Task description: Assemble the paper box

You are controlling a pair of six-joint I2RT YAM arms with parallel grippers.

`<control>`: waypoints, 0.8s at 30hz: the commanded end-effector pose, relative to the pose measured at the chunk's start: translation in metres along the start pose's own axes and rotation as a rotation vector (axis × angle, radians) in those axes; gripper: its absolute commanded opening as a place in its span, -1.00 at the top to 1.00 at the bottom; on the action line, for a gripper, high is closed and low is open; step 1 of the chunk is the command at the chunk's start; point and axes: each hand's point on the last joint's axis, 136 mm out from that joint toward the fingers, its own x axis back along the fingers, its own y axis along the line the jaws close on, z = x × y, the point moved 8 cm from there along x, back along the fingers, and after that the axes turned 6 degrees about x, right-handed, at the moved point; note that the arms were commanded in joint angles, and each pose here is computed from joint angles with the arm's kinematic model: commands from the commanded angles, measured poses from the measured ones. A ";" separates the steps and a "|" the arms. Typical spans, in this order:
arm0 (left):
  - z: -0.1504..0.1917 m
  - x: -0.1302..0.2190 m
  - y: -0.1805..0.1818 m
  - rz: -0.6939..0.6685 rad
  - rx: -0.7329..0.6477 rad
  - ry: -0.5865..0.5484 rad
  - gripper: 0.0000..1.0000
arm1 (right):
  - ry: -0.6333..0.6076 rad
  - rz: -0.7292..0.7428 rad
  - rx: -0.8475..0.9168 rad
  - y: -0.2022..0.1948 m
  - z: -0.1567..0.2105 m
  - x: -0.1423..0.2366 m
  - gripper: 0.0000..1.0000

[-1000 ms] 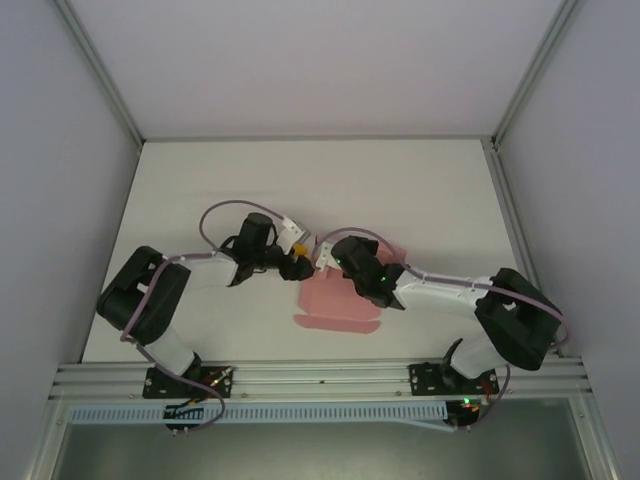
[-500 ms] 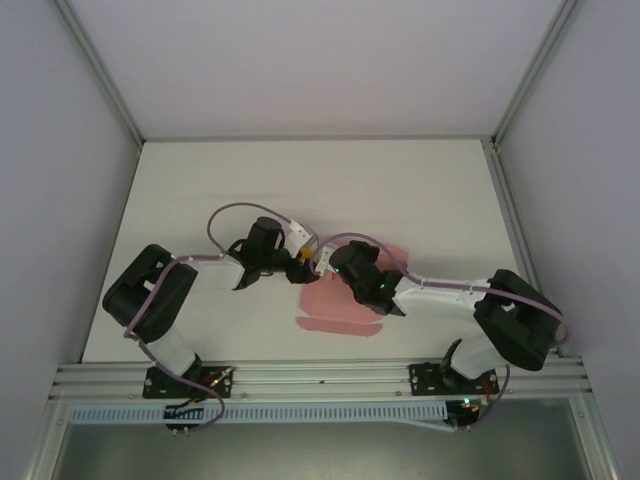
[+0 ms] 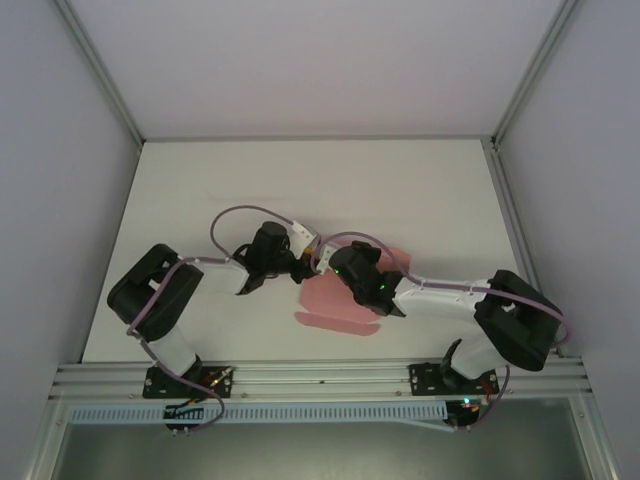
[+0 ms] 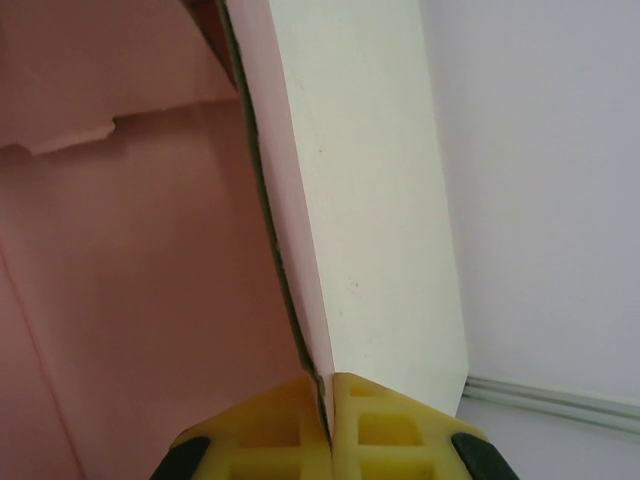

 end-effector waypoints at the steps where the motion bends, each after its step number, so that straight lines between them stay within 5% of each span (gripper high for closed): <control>1: -0.014 0.006 0.004 -0.093 -0.014 -0.094 0.55 | -0.061 -0.058 -0.023 0.012 -0.008 0.007 1.00; 4: -0.015 0.004 0.005 -0.174 -0.020 -0.089 0.69 | -0.062 -0.059 -0.032 0.010 -0.010 0.009 1.00; 11: -0.001 -0.007 0.018 -0.600 -0.139 -0.019 0.74 | -0.059 -0.066 -0.043 0.009 -0.013 0.010 1.00; 18: 0.008 -0.004 0.027 -0.877 -0.150 -0.080 1.00 | -0.133 -0.109 -0.086 0.010 -0.014 0.017 1.00; 24: 0.012 -0.005 0.026 -0.956 -0.165 -0.083 1.00 | -0.160 -0.148 -0.100 0.012 -0.014 0.020 1.00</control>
